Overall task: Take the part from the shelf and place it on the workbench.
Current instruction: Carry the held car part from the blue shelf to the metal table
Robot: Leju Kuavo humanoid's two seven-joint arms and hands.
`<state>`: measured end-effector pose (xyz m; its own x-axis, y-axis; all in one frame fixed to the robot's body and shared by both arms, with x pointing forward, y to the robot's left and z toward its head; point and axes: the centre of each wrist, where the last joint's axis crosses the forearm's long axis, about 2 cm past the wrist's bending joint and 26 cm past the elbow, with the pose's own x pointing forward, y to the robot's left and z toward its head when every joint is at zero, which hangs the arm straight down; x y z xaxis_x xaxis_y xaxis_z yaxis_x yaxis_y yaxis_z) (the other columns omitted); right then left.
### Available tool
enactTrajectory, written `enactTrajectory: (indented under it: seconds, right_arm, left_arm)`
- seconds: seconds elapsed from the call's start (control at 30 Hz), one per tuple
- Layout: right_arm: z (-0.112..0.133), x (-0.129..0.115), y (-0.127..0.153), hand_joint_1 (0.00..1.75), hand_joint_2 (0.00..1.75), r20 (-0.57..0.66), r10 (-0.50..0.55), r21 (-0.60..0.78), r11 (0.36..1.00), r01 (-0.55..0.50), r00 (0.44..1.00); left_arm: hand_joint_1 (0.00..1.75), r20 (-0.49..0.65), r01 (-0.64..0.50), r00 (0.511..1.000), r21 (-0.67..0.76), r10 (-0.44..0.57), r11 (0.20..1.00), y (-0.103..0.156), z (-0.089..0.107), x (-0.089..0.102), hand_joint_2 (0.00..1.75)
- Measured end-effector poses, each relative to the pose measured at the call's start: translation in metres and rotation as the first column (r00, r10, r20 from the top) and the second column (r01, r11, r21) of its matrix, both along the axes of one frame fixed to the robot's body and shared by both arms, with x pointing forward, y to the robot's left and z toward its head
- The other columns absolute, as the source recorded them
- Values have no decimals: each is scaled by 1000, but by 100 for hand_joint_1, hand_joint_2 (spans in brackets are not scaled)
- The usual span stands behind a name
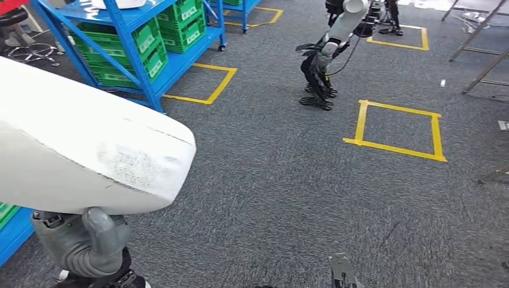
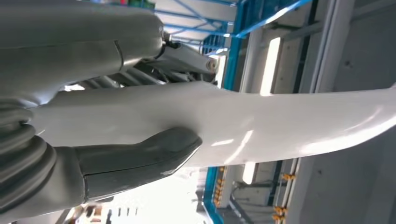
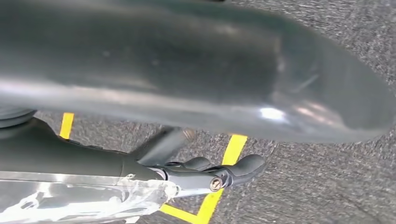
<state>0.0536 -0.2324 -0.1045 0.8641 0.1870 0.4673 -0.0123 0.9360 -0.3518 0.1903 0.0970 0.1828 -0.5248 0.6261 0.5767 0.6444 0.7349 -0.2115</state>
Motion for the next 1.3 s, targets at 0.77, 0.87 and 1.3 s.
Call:
enactTrajectory:
  seconds: [0.77,0.87,1.3]
  right_arm:
    - [0,1,0,0,0,0,-4,0,1000,4,1000]
    - [0,-3,0,0,0,-11,-5,0,1000,5,1000]
    - [0,2,0,0,0,-2,-7,1,1000,7,1000]
  left_arm:
    - [175,4,2,1000,6,-2,1000,1,0,1,175]
    - [175,5,2,1000,3,-2,1000,0,1,1,175]
    - [175,5,4,1000,-1,-4,1000,-1,1,1,175]
